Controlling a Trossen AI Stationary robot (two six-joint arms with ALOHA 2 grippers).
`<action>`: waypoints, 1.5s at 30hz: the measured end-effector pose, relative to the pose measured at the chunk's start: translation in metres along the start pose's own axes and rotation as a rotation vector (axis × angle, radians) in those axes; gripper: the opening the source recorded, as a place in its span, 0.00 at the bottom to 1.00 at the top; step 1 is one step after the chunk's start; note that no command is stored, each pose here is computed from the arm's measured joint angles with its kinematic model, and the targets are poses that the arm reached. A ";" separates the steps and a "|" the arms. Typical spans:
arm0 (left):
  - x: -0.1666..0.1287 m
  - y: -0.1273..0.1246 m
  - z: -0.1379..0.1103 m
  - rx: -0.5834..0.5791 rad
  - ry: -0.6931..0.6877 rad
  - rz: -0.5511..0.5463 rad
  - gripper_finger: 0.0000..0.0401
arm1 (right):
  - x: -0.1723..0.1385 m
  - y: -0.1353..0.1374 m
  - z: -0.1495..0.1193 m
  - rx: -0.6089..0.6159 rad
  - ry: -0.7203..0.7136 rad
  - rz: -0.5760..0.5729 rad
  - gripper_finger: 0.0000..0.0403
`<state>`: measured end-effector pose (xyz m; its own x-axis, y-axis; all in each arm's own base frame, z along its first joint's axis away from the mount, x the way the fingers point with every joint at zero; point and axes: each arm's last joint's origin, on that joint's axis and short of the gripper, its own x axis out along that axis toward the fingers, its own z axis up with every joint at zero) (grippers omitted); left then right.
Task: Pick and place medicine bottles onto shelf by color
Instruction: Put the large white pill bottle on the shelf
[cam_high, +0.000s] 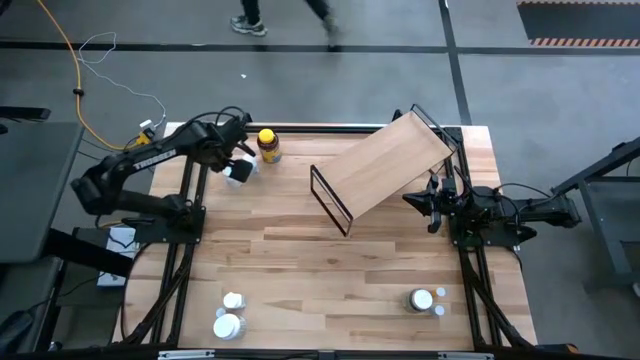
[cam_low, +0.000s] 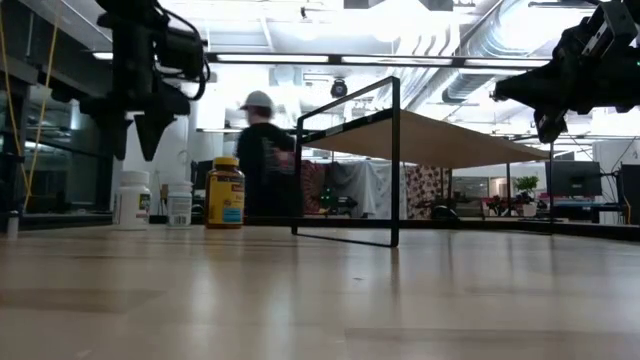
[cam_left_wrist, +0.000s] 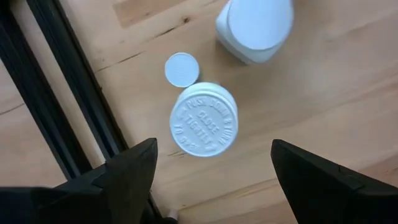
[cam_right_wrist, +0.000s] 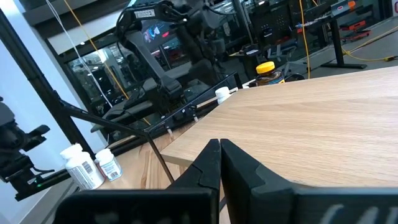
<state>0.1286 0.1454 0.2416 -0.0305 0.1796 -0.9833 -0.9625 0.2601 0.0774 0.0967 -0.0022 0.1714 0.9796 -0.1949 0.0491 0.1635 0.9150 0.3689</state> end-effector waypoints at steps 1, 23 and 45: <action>0.002 0.000 0.002 -0.003 0.011 0.007 0.76 | 0.000 0.000 0.000 0.000 0.000 0.000 0.00; 0.037 -0.003 0.024 -0.008 0.115 0.051 0.75 | 0.000 0.000 0.000 0.000 0.000 -0.001 0.00; 0.042 -0.003 0.024 0.027 0.162 0.036 0.47 | 0.000 0.000 0.000 0.000 -0.001 -0.001 0.00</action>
<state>0.1369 0.1749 0.2041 -0.1100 0.0350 -0.9933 -0.9525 0.2818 0.1154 0.0966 -0.0022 0.1714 0.9794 -0.1960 0.0493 0.1645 0.9148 0.3688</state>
